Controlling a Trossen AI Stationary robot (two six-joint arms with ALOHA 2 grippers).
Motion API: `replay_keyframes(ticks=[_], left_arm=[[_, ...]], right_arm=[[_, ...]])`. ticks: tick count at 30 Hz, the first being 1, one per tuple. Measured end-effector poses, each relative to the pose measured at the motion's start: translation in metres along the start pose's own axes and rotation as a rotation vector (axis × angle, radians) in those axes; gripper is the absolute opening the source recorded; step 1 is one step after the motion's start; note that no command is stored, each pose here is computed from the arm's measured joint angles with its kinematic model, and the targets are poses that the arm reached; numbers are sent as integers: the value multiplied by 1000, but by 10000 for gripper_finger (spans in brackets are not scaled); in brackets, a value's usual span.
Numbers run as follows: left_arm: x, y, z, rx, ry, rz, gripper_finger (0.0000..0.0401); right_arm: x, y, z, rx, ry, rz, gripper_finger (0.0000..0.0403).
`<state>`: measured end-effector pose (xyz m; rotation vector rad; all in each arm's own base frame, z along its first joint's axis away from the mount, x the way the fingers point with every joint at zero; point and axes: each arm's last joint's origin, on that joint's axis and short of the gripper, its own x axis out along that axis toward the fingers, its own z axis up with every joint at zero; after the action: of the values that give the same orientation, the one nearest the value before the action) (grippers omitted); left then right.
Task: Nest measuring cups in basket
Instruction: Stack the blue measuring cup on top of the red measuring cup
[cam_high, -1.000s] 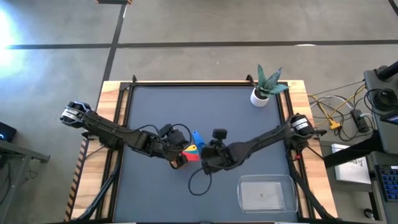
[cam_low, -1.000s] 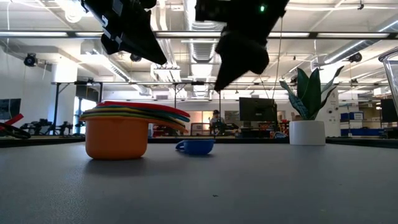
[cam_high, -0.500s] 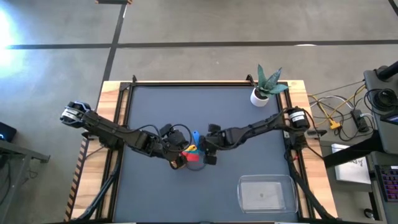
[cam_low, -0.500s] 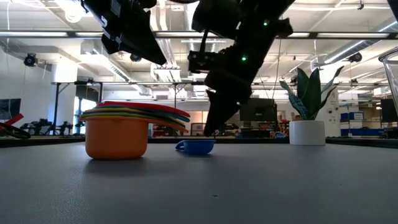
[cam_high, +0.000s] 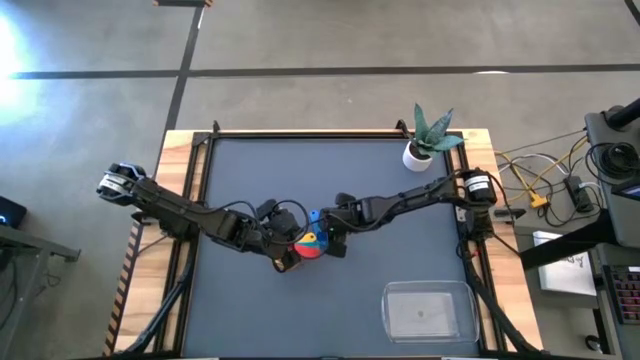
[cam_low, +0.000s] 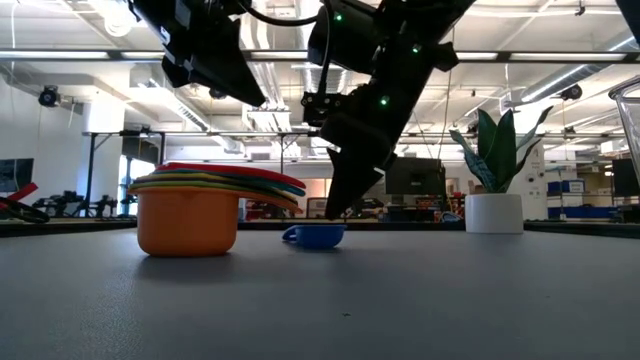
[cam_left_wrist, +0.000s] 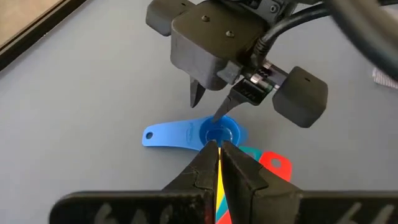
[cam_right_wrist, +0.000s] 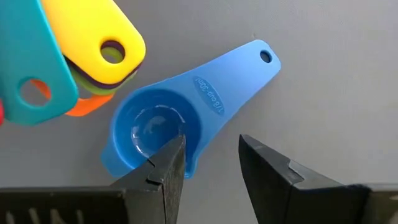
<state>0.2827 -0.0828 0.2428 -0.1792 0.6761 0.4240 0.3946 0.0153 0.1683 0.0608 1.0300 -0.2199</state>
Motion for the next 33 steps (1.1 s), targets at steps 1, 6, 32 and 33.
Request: replay_keyframes(ticks=[1,6,32,33], left_arm=[[0,0,0,1,1,1,0],[0,0,0,3,5,0,0],[60,19,-38,44,324,181,0],[61,19,-39,51,334,171,0]], right_arm=[[0,0,0,0,2,-2,139],[1,0,-1,4,7,-5,139],[-17,-4,-3,-2,41,-34,139],[-22,-6,-2,-2,34,-45,139]])
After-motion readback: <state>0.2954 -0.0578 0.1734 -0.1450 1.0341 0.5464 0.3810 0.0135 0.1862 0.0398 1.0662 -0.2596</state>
